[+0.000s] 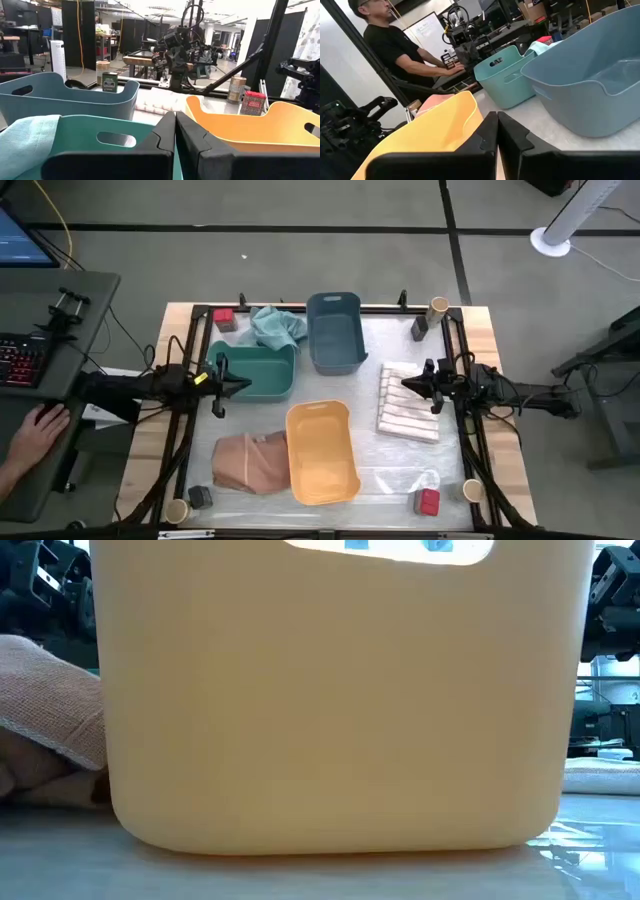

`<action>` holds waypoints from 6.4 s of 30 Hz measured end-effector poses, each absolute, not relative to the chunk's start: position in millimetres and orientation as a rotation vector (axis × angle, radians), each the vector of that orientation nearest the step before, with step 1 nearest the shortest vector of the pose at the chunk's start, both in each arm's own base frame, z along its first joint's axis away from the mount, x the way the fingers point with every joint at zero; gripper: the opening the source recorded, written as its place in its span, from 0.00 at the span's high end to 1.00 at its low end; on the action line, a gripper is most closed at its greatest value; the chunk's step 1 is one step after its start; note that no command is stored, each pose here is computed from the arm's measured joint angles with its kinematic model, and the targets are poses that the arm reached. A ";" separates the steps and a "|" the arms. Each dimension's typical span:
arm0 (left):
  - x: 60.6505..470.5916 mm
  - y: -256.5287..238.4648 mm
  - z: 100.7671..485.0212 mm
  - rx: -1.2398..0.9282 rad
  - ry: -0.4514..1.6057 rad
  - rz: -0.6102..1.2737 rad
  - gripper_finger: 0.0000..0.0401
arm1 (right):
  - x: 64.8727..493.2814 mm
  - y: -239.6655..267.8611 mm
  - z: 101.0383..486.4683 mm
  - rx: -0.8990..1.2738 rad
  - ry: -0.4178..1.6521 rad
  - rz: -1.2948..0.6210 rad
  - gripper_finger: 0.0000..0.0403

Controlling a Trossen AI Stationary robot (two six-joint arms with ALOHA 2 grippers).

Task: Sort spices by type

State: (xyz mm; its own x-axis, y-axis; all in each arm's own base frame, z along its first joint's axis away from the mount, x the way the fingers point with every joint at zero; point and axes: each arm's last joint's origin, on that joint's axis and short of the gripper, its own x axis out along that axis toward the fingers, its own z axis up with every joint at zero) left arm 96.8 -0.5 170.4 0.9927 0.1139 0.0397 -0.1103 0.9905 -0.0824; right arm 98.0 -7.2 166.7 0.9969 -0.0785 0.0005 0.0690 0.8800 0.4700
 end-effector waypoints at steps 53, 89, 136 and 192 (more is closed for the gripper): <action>96.8 -0.5 170.5 -0.080 -0.045 0.112 1.00 | 98.0 -7.2 166.7 0.489 -0.020 -0.077 1.00; 96.6 0.3 173.6 -0.093 -0.079 0.131 1.00 | 98.0 -7.2 166.8 0.489 -0.020 -0.077 1.00; 141.1 218.2 336.4 -0.938 0.753 0.940 1.00 | 98.0 -7.2 166.7 0.489 -0.019 -0.077 1.00; 159.3 292.4 217.3 -0.326 1.830 0.586 0.39 | 98.0 -7.2 166.6 0.489 -0.019 -0.077 1.00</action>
